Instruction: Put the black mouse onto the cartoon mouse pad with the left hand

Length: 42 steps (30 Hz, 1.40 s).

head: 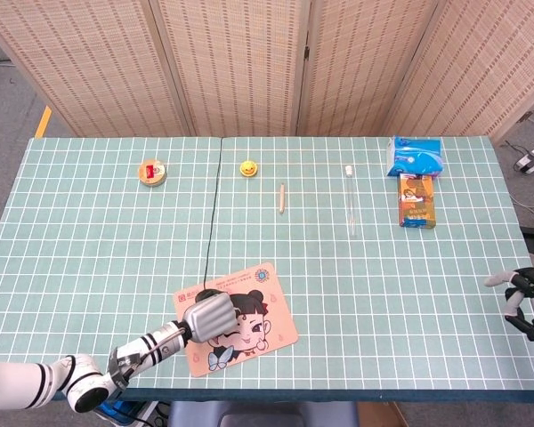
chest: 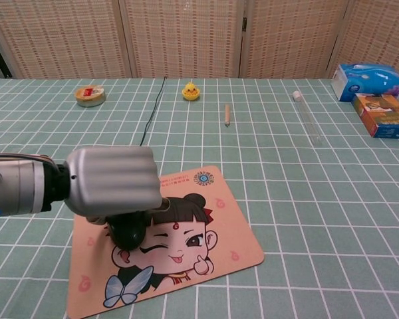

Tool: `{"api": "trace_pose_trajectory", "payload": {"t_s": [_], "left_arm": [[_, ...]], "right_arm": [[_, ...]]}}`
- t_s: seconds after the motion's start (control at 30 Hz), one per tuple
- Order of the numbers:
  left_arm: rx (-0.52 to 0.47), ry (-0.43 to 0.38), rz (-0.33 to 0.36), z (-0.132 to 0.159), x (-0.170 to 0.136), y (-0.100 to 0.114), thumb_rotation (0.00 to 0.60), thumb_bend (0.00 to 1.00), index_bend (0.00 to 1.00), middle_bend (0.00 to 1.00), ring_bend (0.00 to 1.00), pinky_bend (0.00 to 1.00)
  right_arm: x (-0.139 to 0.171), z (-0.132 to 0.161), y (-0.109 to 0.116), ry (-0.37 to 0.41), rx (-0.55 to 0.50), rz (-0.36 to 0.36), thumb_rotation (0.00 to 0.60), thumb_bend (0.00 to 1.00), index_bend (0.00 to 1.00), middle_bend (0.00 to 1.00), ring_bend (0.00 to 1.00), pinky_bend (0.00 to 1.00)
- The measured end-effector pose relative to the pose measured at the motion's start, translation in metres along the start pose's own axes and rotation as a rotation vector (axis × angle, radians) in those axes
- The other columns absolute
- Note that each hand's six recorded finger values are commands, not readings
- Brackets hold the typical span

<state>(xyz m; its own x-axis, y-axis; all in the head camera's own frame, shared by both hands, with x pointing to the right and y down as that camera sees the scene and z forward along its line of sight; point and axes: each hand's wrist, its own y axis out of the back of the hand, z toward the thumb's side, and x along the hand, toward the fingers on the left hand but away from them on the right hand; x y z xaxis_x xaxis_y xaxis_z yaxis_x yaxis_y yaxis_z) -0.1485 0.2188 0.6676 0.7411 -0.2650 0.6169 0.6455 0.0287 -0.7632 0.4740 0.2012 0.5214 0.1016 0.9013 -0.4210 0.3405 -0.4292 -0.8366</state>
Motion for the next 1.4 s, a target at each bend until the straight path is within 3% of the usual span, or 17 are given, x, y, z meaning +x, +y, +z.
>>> {"api": "trace_pose_trajectory", "payload": {"t_s": [0.67, 0.87, 1.1, 1.4], "left_arm": [[0.005, -0.016, 0.055, 0.015, 0.024, 0.034, 0.6, 0.06, 0.58, 1.0, 1.0, 1.0], [0.011, -0.009, 0.058, 0.015, 0.029, 0.036, 0.6, 0.06, 0.51, 1.0, 1.0, 1.0], [0.02, -0.009, 0.043, 0.015, 0.03, 0.037, 0.6, 0.05, 0.37, 1.0, 1.0, 1.0], [0.036, 0.015, 0.02, 0.013, 0.025, 0.04, 0.6, 0.05, 0.35, 1.0, 1.0, 1.0]], "right_arm": [[0.003, -0.001, 0.005, 0.007, -0.013, -0.013, 0.6, 0.44, 0.42, 0.34, 0.34, 0.27], [0.003, -0.001, 0.006, 0.007, -0.016, -0.013, 0.6, 0.44, 0.42, 0.34, 0.34, 0.27], [0.003, -0.001, 0.007, 0.009, -0.016, -0.018, 0.6, 0.44, 0.42, 0.34, 0.34, 0.27], [0.005, 0.001, 0.008, 0.021, -0.018, -0.027, 0.6, 0.44, 0.42, 0.35, 0.34, 0.27]]}}
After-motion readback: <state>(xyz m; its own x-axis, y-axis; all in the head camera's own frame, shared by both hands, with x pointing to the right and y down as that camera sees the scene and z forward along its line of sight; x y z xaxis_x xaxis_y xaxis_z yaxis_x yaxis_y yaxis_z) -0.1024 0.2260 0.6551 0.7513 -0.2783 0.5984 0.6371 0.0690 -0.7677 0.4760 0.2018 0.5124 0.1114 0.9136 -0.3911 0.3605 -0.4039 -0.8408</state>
